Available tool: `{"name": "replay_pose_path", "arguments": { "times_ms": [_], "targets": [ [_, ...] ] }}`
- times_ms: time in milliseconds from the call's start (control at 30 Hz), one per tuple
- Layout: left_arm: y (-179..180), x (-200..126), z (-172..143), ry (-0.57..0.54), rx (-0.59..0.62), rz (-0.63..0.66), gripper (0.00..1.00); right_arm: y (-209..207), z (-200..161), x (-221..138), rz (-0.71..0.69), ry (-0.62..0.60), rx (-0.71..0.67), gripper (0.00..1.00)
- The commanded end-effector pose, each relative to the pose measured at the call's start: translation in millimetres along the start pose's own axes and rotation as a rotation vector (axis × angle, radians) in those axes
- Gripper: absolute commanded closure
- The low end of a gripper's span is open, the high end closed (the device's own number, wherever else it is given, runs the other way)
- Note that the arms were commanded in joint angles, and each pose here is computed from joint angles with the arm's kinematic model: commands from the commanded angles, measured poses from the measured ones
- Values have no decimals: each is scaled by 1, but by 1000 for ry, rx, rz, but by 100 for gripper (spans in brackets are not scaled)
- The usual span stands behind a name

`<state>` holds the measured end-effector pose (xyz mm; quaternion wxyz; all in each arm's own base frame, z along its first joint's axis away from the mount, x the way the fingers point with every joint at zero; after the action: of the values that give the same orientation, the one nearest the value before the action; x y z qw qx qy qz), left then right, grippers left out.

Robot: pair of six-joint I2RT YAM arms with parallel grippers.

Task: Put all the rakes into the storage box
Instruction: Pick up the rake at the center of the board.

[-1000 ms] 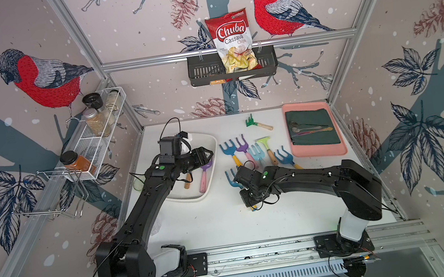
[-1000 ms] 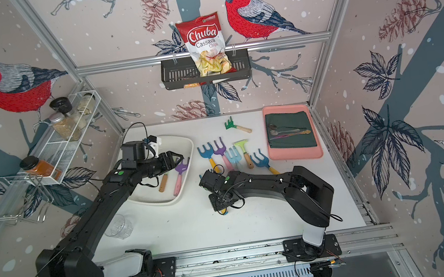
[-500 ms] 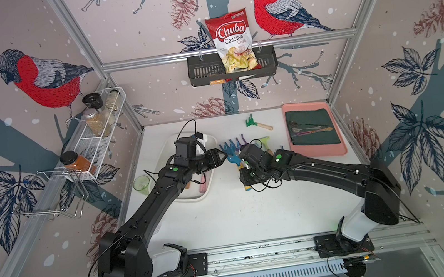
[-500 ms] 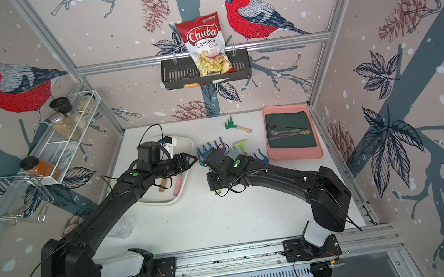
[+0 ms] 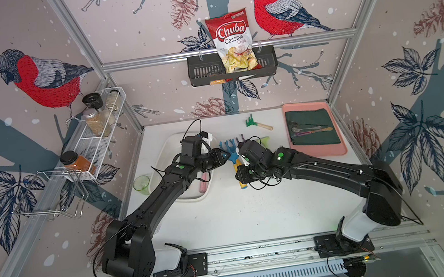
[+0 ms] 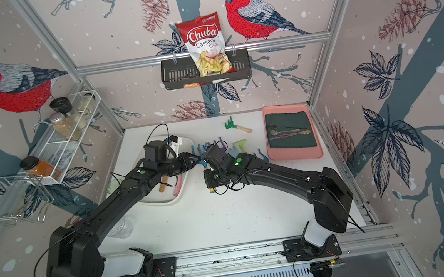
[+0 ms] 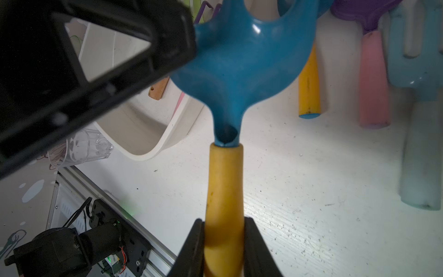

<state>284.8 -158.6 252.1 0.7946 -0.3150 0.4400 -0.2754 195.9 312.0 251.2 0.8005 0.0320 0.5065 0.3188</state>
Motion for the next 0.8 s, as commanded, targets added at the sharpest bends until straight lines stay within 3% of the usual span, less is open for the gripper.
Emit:
{"name": "replay_pose_path", "arguments": {
  "times_ms": [0, 267, 400, 533, 667, 767],
  "targets": [
    [-7, 1, 6, -27, 28, -36, 69, 7, 7, -5, 41, -42, -13, 78],
    [-7, 3, 9, -33, 29, -28, 91, 8, 8, -6, 45, -47, -13, 74],
    [-4, 6, 8, -23, 24, -22, 100, 7, 9, -10, 35, -64, -12, 59],
    [-12, 5, 16, -34, 37, -34, 100, 6, 12, -16, 25, -88, -6, 51],
    [-12, 2, 24, -37, 63, -5, 100, 2, 14, -25, 21, -108, 3, 30],
    [-3, -10, 43, -11, 78, 28, 100, -4, 15, -38, 19, -137, 19, 27]
  ]
}}
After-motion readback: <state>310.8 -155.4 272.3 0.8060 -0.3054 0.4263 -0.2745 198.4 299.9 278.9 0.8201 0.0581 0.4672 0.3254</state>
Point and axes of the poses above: each gripper's point midway between its finger pads, its own x axis out along the fingers, its own y axis along the line the jaws close on, z = x × y, the point moved 10 cm from there along -x, back along the fingers, and after that the axes turned 4 degrees about -x, right-handed, at the moved point
